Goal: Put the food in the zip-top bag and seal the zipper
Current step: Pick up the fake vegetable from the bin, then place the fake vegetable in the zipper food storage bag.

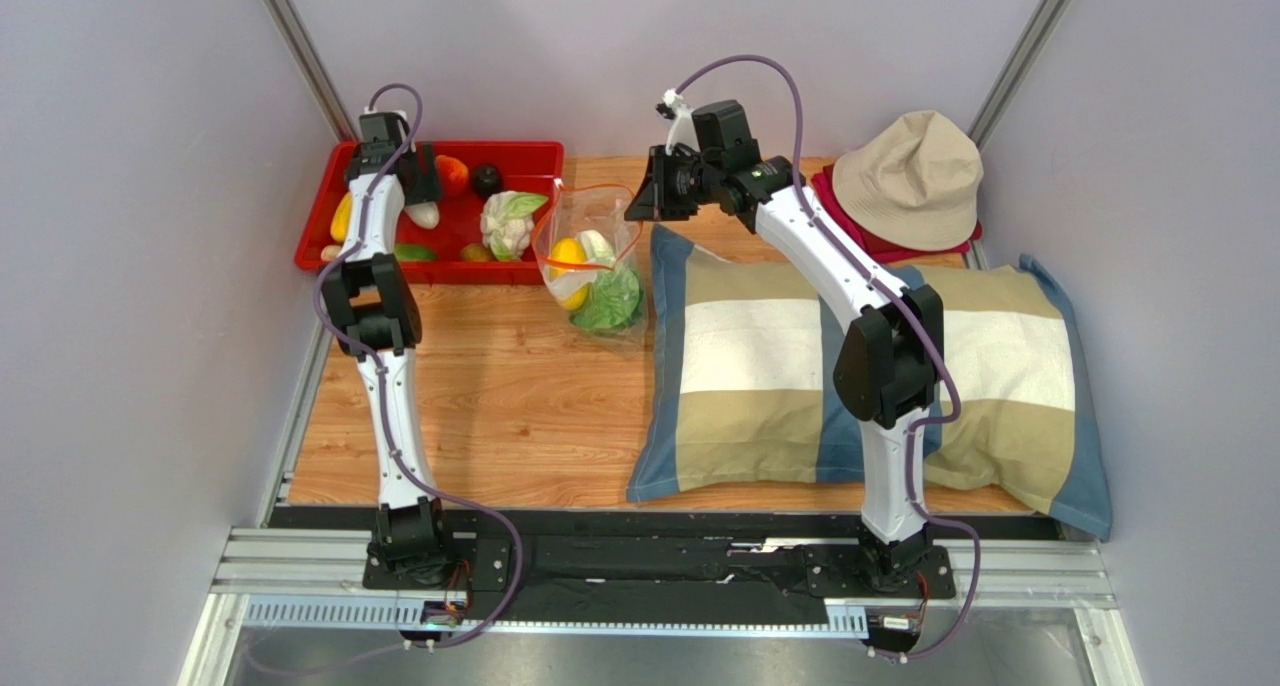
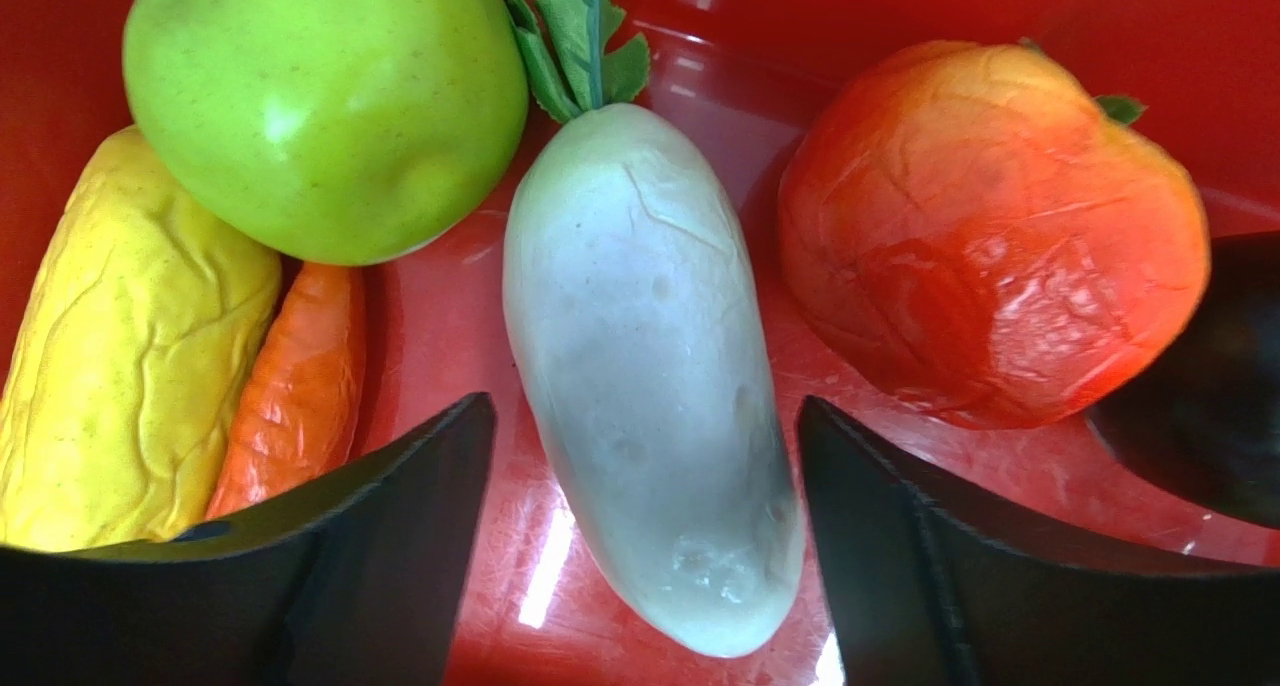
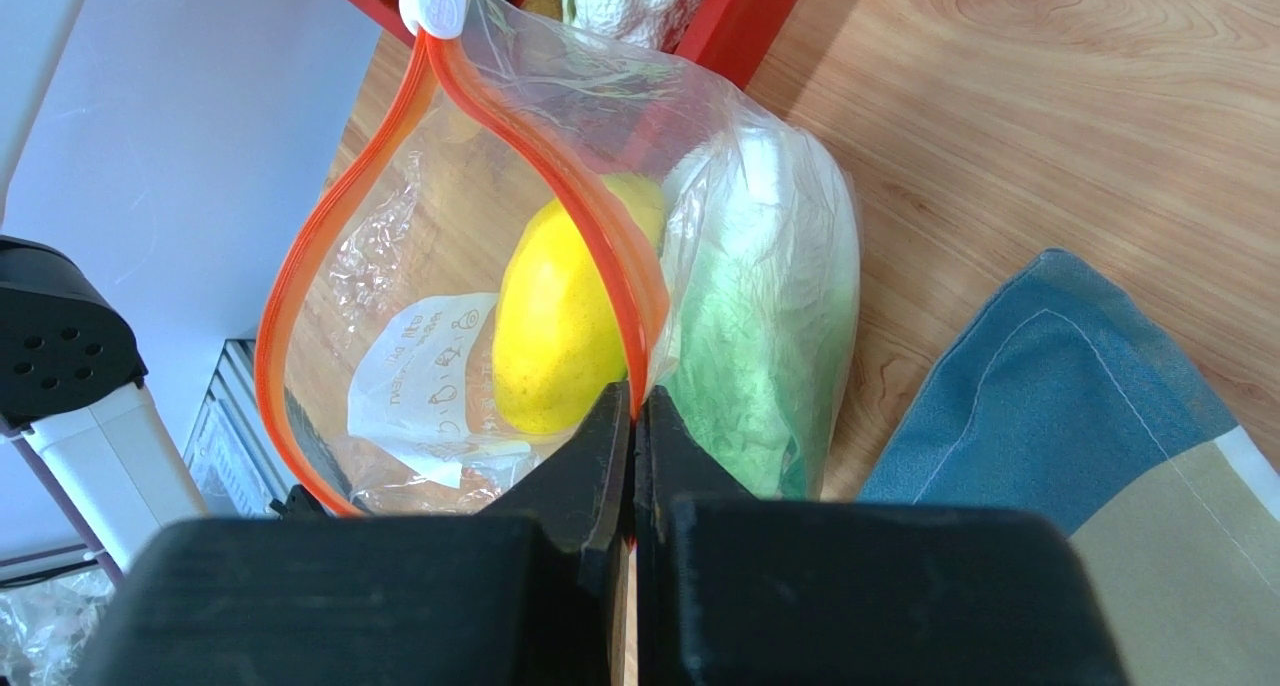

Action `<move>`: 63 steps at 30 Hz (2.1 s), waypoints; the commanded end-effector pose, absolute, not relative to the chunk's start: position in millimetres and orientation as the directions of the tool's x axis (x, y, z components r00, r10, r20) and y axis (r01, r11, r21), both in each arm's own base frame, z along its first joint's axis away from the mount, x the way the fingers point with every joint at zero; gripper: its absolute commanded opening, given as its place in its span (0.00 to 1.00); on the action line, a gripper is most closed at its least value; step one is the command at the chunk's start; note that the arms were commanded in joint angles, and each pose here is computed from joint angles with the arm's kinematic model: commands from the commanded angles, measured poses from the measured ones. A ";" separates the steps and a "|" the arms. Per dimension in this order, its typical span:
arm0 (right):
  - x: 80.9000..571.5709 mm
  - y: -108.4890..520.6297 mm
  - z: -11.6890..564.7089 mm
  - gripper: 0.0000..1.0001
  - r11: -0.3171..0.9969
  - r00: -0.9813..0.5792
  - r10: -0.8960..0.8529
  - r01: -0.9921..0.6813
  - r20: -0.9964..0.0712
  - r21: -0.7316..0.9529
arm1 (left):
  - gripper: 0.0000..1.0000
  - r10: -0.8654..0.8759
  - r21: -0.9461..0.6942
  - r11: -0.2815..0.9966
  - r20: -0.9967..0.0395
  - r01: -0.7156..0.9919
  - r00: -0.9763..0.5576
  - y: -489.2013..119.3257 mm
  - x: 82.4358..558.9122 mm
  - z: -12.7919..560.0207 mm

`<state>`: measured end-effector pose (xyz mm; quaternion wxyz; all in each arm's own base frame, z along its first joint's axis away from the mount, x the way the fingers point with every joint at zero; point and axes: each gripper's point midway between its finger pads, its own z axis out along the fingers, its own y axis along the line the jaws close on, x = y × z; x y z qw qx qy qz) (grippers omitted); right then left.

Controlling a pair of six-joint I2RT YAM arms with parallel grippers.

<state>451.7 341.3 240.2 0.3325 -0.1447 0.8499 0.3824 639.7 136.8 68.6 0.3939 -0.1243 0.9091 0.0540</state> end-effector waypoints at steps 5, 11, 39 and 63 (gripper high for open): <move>462.7 340.2 262.3 0.00 0.664 -0.686 0.036 -0.527 -0.727 0.530 | 0.57 -0.185 -0.022 0.968 -0.739 -0.252 -0.648 143.7 631.8 99.9; 462.4 342.9 257.1 0.00 0.651 -0.708 0.043 -0.515 -0.705 0.557 | 0.19 -0.185 -0.135 0.981 -0.864 -0.139 -0.468 122.3 622.1 215.1; 456.1 360.6 274.6 0.00 0.569 -0.721 0.075 -0.536 -0.689 0.623 | 0.17 0.145 -0.235 0.743 -0.858 0.627 -0.493 -186.0 420.2 264.0; 453.6 362.5 271.3 0.00 0.557 -0.733 0.071 -0.533 -0.676 0.637 | 0.12 0.336 -0.152 0.668 -0.813 0.729 -0.476 -182.7 390.1 235.2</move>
